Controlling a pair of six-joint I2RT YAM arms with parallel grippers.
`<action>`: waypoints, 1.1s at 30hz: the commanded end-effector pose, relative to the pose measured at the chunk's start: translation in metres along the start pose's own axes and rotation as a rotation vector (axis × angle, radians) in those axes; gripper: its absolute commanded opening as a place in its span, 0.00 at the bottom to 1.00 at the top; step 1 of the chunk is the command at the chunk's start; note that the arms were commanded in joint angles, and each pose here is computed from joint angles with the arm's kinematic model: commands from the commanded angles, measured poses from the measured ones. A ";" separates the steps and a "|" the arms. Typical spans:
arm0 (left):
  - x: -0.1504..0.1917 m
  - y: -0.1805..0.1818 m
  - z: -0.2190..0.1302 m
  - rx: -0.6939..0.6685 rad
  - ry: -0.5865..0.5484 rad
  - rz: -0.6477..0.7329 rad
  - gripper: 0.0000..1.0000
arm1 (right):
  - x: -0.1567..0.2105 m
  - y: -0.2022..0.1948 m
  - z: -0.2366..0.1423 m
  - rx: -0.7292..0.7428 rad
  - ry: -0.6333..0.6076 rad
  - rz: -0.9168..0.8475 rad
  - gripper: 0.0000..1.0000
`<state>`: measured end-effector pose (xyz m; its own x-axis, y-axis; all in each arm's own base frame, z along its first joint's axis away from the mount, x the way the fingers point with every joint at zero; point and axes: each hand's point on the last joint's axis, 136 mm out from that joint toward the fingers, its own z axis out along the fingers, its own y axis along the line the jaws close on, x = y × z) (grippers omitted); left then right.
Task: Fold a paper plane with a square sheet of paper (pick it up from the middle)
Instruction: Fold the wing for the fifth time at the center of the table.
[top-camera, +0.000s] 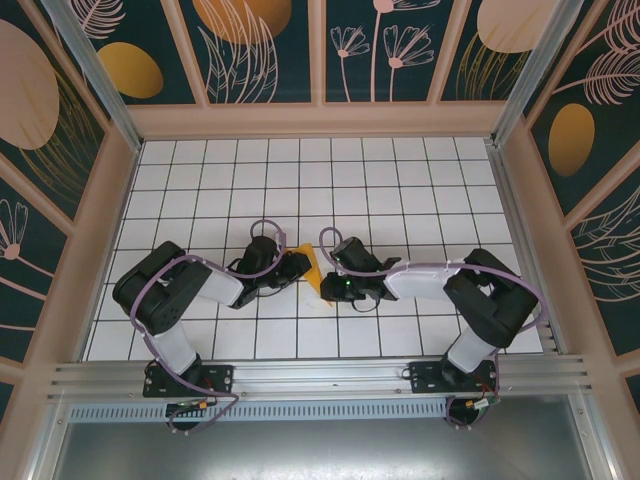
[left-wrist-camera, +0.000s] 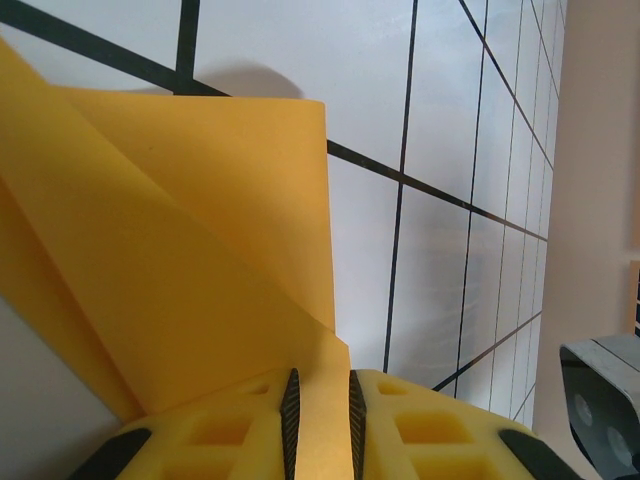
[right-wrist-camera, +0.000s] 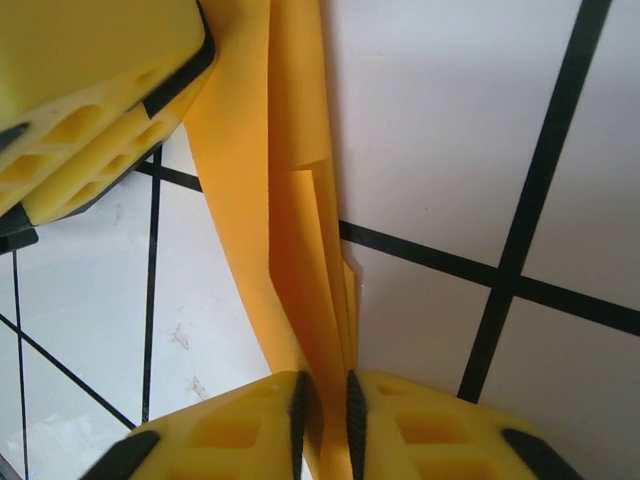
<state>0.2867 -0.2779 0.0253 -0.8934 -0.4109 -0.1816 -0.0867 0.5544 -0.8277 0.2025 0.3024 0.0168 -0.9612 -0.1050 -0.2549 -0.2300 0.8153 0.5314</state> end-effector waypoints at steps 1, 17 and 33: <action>0.004 0.022 0.000 -0.090 0.006 0.000 0.25 | 0.013 -0.009 0.013 0.027 0.059 0.010 0.20; 0.006 0.027 0.001 -0.111 0.014 -0.005 0.24 | 0.017 -0.011 0.004 0.065 0.031 0.024 0.20; 0.007 0.031 0.003 -0.129 0.022 -0.006 0.23 | -0.016 0.058 -0.012 -0.255 0.006 0.001 0.08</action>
<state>0.2872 -0.2778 0.0239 -0.8952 -0.4080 -0.1793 -0.0926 0.5639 -0.8206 0.2051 0.3315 0.0590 -0.9582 -0.0888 -0.2721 -0.2570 0.6851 0.6816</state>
